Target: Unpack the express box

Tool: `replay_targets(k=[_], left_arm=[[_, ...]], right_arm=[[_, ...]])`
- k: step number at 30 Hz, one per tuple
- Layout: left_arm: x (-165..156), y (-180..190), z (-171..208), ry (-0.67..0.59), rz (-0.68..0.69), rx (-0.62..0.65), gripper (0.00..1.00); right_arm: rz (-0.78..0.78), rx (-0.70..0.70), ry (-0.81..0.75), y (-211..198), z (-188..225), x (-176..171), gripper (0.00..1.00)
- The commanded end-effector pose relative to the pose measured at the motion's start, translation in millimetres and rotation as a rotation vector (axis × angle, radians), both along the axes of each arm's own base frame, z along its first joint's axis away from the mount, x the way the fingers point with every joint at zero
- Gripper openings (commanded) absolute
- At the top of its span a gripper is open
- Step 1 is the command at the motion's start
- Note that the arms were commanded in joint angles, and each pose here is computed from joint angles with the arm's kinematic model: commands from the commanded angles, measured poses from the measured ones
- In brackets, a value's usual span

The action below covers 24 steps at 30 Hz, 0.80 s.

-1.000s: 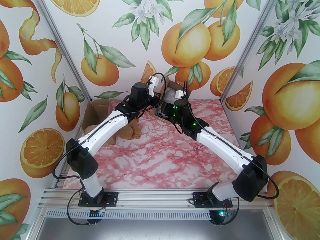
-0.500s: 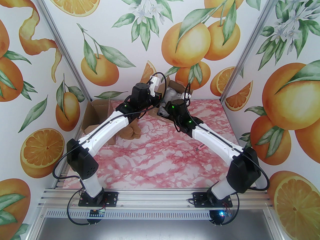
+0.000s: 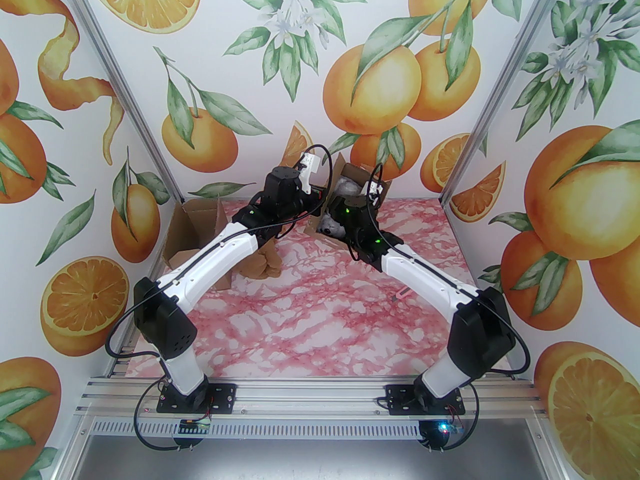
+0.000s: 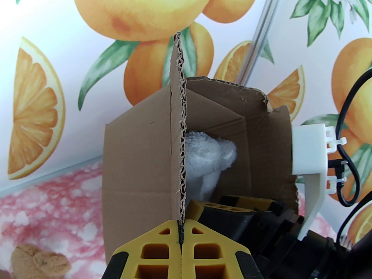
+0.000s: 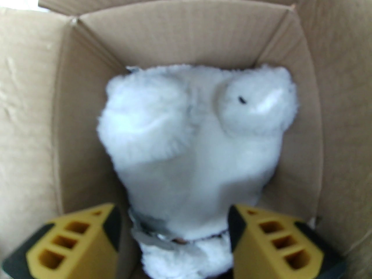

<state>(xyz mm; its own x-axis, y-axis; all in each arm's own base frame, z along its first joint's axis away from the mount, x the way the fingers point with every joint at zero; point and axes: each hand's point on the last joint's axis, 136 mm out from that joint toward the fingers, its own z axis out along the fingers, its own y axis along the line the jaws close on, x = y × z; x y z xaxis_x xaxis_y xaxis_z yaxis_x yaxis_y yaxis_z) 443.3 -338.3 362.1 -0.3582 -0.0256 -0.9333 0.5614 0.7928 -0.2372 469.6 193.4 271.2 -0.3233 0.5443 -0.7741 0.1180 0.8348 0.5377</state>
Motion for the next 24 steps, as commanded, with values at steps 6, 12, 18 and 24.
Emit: replay_targets(k=[6, 12, 18, 24], left_arm=[[6, -2, 25, -0.010, 0.016, -0.107, 0.00], [16, 6, 0, 0.118, 0.065, -0.153, 0.00], [15, -7, -14, 0.172, 0.021, -0.181, 0.00], [11, -15, -24, 0.213, -0.005, -0.191, 0.00]], right_arm=[[-0.037, -0.014, 0.016, -10, 6, -2, 0.69], [-0.044, -0.065, 0.070, -24, 35, -29, 0.72], [-0.051, -0.106, 0.161, -27, 8, -35, 0.72], [-0.016, -0.119, 0.245, -18, -21, -22, 0.73]])
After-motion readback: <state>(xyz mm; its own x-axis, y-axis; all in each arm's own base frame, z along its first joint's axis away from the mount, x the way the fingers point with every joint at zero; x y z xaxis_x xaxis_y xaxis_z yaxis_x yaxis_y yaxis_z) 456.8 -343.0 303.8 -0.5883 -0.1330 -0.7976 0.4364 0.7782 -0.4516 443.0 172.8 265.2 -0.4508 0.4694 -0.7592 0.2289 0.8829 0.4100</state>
